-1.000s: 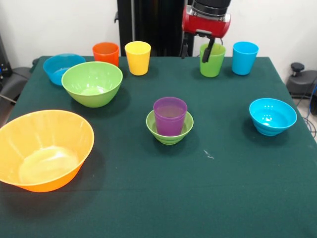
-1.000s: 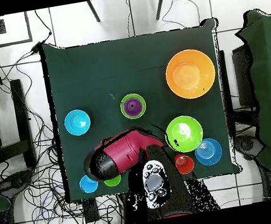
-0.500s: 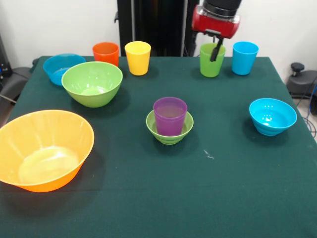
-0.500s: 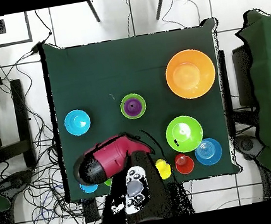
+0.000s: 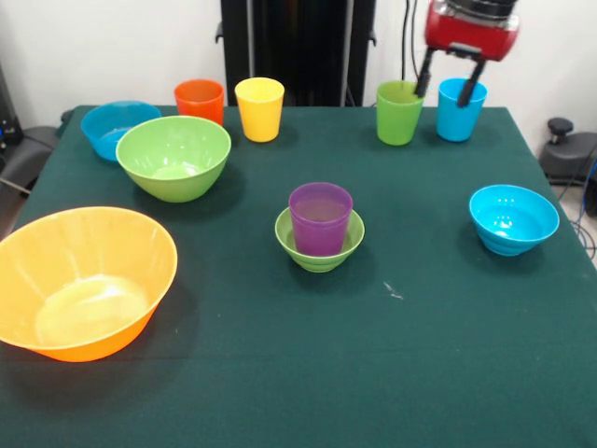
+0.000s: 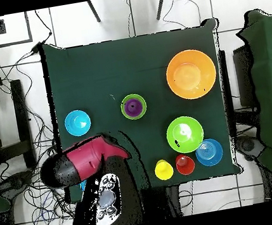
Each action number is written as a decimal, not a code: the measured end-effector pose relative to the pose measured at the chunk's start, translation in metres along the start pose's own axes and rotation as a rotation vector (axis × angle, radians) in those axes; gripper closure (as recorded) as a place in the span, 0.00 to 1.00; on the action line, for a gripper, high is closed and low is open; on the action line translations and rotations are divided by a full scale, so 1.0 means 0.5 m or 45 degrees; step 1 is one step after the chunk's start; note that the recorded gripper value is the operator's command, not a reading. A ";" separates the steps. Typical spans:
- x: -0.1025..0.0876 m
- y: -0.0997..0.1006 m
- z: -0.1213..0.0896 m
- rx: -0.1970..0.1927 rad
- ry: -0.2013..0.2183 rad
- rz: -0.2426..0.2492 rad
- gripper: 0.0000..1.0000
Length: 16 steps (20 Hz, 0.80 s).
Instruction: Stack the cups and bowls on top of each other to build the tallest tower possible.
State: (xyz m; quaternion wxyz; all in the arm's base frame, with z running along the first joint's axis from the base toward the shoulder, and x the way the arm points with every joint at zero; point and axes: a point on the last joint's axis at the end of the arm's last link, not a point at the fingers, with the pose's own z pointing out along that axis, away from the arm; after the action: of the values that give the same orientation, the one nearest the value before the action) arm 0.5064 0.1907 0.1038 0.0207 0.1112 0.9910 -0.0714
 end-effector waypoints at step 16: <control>-0.119 0.076 0.010 -0.029 -0.085 0.091 0.00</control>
State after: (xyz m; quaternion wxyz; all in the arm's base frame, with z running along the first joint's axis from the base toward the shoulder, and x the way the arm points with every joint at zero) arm 0.5730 0.2137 0.0973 0.0574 0.1437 0.9860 -0.0628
